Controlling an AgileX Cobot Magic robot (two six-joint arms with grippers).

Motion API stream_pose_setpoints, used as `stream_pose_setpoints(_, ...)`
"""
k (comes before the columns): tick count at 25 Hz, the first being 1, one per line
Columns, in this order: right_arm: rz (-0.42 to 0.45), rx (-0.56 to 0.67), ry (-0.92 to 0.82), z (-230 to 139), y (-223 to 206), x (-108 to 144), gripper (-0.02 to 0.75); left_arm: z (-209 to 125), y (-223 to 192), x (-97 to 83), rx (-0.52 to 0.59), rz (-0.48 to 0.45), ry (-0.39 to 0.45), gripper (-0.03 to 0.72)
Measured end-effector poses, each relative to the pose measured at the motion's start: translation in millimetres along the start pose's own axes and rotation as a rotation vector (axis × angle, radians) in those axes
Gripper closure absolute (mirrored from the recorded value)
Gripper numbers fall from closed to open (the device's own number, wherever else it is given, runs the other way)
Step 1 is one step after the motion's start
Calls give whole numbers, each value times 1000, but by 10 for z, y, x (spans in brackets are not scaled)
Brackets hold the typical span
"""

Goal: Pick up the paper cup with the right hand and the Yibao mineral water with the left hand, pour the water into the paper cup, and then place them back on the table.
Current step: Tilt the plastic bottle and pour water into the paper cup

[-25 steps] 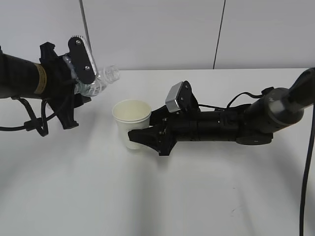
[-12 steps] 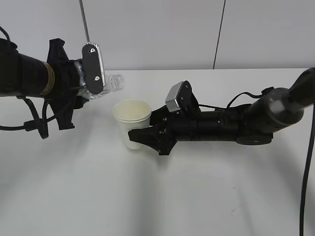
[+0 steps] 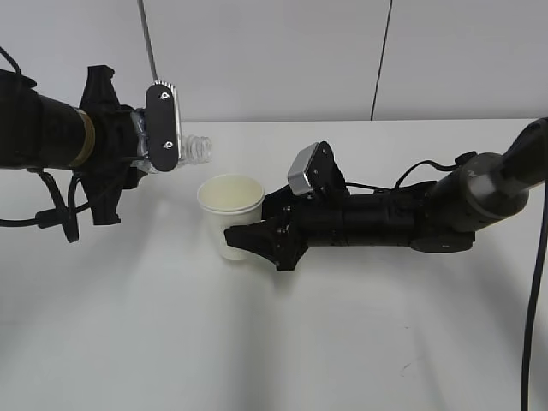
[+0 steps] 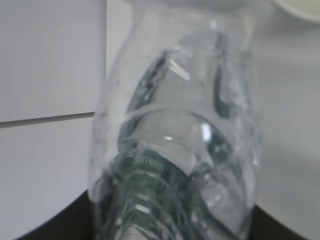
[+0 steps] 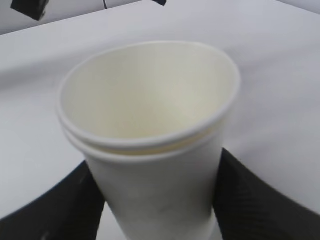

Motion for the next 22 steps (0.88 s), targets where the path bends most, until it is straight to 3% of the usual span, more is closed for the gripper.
stream_pose_setpoints(22,-4,4,-2,-4,0,-5,250,-23,1,23,21,18,-87,373)
Point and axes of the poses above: a point on each arm's last joint axis where the gripper is mounted, y pointing back along that axis away from the gripper, x along the wrist's bending axis when the last joint is at zero, z = x × y, the point moved 3 cm from there along -y, pointing out along that axis toward the gripper, and after that the axes turned 14 degrees about -y, right-handed, at the moved point
